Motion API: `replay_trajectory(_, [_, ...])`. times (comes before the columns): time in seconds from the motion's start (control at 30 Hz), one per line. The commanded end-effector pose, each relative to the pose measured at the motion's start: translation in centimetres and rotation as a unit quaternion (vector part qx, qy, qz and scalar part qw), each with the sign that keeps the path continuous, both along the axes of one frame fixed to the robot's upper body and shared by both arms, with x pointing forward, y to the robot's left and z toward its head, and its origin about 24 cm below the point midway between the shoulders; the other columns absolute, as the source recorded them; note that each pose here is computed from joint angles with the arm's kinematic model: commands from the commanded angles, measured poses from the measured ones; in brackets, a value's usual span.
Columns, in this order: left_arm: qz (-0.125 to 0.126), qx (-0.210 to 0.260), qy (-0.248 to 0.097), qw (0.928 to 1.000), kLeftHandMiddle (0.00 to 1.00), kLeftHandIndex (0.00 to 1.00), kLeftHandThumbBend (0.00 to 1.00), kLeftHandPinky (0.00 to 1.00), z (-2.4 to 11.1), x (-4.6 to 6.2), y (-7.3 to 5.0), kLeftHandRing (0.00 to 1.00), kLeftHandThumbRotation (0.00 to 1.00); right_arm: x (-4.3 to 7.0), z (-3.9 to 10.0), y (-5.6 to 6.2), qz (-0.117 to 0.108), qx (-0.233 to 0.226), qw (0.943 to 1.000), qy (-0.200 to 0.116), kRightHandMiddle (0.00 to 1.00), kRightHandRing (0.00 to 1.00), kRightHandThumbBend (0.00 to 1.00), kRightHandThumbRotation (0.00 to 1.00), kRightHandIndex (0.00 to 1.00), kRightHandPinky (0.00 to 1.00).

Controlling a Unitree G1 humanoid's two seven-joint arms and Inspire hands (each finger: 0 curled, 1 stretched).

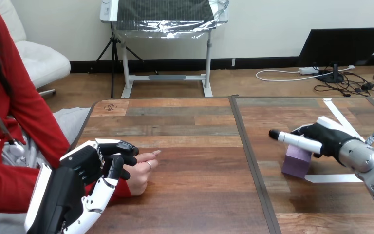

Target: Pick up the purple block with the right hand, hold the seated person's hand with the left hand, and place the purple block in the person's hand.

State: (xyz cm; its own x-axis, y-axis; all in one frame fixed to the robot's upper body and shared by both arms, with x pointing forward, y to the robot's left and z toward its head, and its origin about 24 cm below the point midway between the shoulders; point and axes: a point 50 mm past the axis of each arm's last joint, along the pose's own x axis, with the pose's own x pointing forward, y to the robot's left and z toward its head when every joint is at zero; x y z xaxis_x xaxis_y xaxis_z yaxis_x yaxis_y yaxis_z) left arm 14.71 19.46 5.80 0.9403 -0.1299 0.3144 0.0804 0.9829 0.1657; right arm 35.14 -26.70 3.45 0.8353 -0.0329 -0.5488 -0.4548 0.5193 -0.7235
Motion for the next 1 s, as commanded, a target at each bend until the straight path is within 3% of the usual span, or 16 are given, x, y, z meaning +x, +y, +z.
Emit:
replay_trajectory(0.0, [0.0,0.012,-0.033,0.9994,0.63,0.57,0.27,0.49,1.29,0.45,0.21,0.6,0.57,1.09,1.37,0.66,0.002,0.0,0.9999,-0.015,0.87,0.85,0.85,0.76,0.87,0.79])
replay_trajectory(0.63, [-0.001,0.009,-0.029,0.9995,0.63,0.56,0.28,0.48,1.29,0.37,0.1,0.6,0.6,0.82,0.66,0.86,0.003,-0.016,0.9999,0.006,0.88,0.85,0.94,0.59,0.89,0.79])
replay_trajectory(0.97, [-0.003,0.01,-0.031,0.9994,0.64,0.57,0.28,0.48,1.35,0.32,0.07,0.6,0.61,0.74,0.49,0.87,0.005,-0.025,0.9996,0.011,0.89,0.89,0.98,0.54,0.9,0.94])
